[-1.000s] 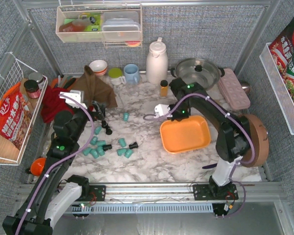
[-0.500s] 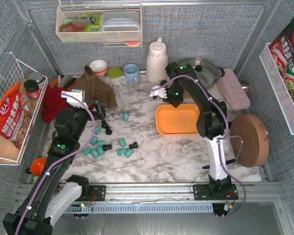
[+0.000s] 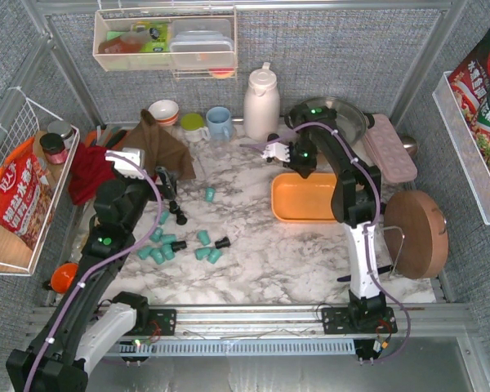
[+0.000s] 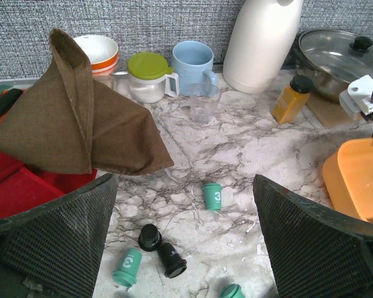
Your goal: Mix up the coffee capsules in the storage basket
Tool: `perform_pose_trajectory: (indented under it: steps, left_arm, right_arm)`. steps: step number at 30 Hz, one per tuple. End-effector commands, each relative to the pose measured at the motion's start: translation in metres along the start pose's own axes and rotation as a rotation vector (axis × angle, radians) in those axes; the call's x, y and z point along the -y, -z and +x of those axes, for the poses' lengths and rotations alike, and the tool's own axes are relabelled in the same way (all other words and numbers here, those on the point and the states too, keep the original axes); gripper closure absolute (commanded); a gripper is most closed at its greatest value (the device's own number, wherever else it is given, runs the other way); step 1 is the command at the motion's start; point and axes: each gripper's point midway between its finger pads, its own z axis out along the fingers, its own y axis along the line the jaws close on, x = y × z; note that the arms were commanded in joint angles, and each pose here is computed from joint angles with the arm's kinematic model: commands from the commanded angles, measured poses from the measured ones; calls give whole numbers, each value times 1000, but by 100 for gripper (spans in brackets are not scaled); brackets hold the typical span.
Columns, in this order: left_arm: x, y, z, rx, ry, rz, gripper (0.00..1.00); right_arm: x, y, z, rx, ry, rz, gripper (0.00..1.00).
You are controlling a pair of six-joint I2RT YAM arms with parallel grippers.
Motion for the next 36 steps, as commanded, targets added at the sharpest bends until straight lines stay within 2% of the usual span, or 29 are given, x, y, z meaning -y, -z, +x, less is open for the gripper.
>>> perform_pose_trajectory:
  steps: [1,7,9,13,15,16,17,22,28,32,36]
  left_arm:
    - [1,-2,-2,8,-6,6,1]
    - [0,-3,-1,3,-6,1,1]
    - [0,-3,-1,3,-8,1,1]
    - [0,-3,-1,1,-8,3,1]
    - [0,-3,-1,2,-9,1,1]
    - [0,-3,-1,2,-9,0,1]
    - [-1,-3,0,1,-10,-1,1]
    - [-1,-4,2,-4,-11,-4,1]
    - [-2,-6,7,-21,-3,-10,1]
    - [-2,-9,12,-37,15,-11,1]
    - [-1,-14,23,-91,54,-16,1]
  right_arm:
    - [3,-3,6,21,4,11,100]
    - [10,-7,11,28,-8,33,98]
    - [12,-4,10,33,-9,51,78]
    - [15,6,3,56,-10,101,53]
    - [14,13,1,61,-10,121,36]
    - [15,18,0,64,-12,136,10]
    - [15,24,-1,66,-15,154,2]
    - [15,63,-16,124,-43,301,1]
    - [10,102,-39,226,-150,605,1]
    - [-9,130,-41,284,-363,824,1]
    - [-47,146,-41,377,-522,831,1]
